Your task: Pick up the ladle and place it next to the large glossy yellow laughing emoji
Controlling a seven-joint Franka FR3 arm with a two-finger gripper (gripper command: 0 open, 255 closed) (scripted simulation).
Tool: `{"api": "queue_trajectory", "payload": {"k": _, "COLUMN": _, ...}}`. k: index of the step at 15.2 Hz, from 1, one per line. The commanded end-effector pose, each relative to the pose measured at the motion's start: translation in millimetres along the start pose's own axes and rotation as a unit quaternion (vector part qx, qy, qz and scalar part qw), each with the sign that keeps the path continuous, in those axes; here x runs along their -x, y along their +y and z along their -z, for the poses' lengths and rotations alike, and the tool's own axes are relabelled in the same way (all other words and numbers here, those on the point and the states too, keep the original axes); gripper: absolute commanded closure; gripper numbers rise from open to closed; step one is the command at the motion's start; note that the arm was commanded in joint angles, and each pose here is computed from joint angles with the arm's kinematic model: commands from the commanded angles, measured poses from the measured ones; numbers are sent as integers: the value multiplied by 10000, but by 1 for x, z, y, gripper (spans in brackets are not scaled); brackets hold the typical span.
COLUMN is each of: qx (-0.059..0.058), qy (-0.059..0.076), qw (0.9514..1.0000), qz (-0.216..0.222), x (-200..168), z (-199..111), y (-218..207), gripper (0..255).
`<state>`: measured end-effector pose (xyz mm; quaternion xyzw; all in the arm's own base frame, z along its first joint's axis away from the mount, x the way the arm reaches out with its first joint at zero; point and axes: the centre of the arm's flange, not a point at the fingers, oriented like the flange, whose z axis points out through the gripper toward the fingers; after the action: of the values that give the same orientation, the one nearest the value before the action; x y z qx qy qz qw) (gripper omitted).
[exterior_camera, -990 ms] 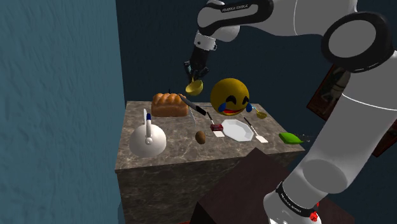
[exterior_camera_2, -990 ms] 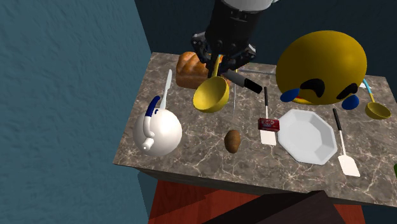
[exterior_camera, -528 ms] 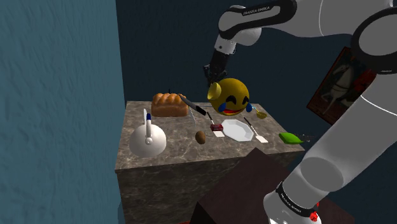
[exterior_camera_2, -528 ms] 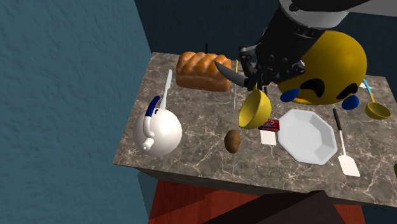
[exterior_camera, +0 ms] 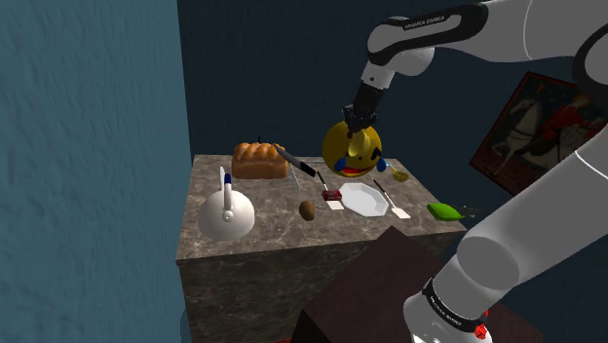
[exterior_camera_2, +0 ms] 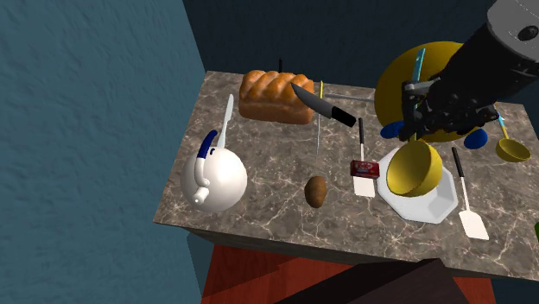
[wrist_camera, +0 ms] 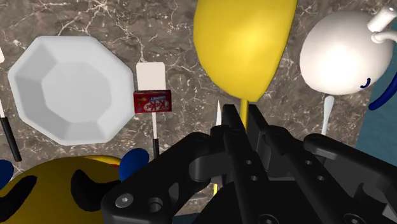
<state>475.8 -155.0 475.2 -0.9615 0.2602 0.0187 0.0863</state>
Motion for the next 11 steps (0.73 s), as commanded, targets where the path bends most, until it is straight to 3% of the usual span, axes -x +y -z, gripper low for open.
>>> {"api": "queue_trajectory", "payload": {"k": 1, "qx": -3, "qy": -1, "qw": 10000, "qz": 8, "x": 10, "z": 3, "y": 25, "gripper": 255}}
{"api": "queue_trajectory", "payload": {"k": 3, "qx": -3, "qy": -1, "qw": 10000, "qz": 8, "x": 15, "z": 6, "y": 46, "gripper": 255}}
{"api": "queue_trajectory", "payload": {"k": 11, "qx": -3, "qy": -1, "qw": 10000, "qz": 8, "x": 11, "z": -35, "y": 53, "gripper": 255}}
